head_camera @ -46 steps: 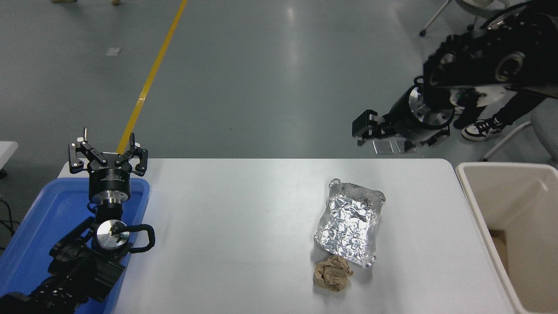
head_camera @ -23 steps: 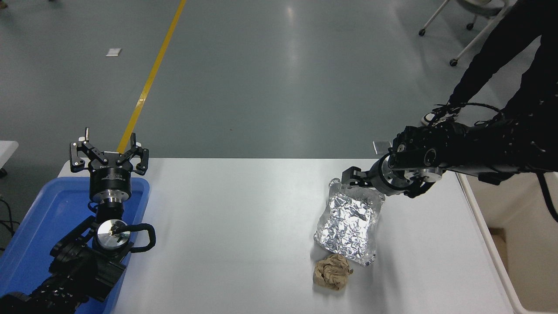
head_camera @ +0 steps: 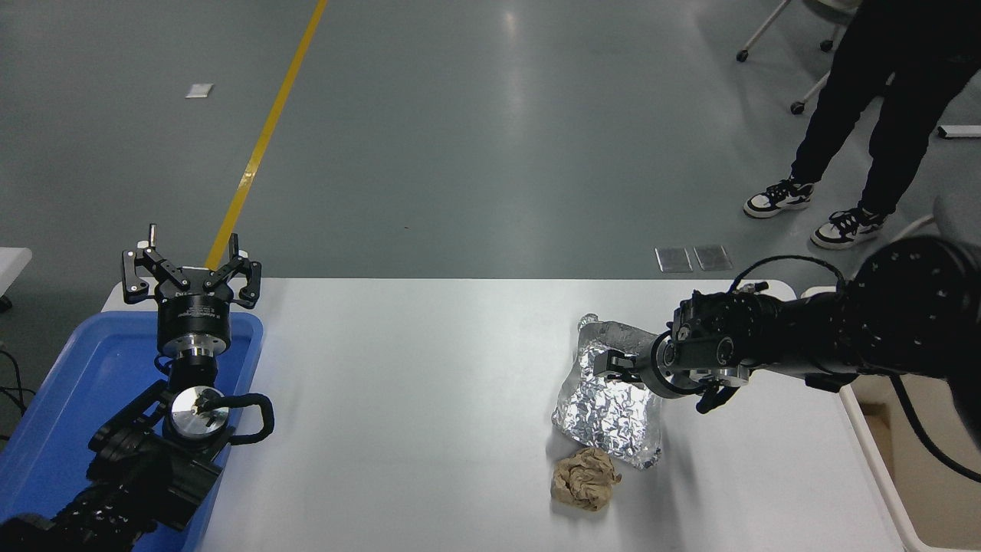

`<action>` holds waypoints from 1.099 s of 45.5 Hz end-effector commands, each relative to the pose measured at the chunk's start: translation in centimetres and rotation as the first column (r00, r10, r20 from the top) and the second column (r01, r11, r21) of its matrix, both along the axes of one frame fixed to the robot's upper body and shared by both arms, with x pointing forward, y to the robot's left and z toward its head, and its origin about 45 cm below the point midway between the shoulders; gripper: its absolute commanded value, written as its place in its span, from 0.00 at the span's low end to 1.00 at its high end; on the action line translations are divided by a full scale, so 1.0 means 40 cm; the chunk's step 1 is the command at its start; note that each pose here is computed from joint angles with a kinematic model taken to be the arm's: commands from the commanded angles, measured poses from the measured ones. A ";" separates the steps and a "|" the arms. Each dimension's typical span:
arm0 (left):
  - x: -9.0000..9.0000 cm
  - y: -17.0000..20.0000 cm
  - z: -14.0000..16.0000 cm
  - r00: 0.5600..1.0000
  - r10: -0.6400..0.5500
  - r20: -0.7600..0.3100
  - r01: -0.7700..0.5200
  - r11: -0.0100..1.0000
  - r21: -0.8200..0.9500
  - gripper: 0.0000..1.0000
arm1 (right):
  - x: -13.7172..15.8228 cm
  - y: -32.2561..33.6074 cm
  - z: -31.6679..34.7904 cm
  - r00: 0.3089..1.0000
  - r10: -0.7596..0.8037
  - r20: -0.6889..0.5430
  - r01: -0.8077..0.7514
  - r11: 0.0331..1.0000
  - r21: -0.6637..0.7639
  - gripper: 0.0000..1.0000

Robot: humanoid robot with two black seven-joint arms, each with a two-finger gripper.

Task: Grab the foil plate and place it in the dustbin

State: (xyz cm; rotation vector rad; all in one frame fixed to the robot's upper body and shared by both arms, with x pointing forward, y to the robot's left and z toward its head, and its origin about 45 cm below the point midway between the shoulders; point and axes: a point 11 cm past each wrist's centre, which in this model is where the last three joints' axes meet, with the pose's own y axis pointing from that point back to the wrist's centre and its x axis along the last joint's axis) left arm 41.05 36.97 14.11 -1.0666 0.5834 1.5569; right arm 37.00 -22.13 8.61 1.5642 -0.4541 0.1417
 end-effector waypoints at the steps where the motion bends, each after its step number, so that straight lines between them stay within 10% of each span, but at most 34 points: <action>1: 0.000 -0.001 0.000 1.000 0.000 0.000 0.000 1.000 0.000 0.99 | -0.007 -0.040 -0.040 1.000 -0.019 0.020 0.019 0.999 -0.031 0.76; 12: 0.000 -0.001 0.000 1.000 0.000 0.000 0.000 1.000 0.000 0.99 | -0.021 -0.060 -0.057 1.000 0.029 0.012 -0.028 0.997 -0.073 0.27; 14: 0.000 -0.001 0.000 1.000 0.000 0.000 0.000 1.000 0.000 0.99 | -0.018 -0.062 -0.053 1.000 0.025 0.014 -0.024 0.997 -0.071 0.00; 34: 0.000 -0.001 0.000 1.000 0.000 0.000 0.000 1.000 0.000 0.99 | 0.025 -0.116 0.061 0.999 0.012 0.041 -0.008 0.995 -0.097 0.00; 50: -0.001 0.004 0.000 1.000 0.002 -0.001 -0.002 1.000 0.002 0.99 | 0.059 -0.210 0.513 0.989 0.011 0.147 0.014 0.986 -0.168 0.00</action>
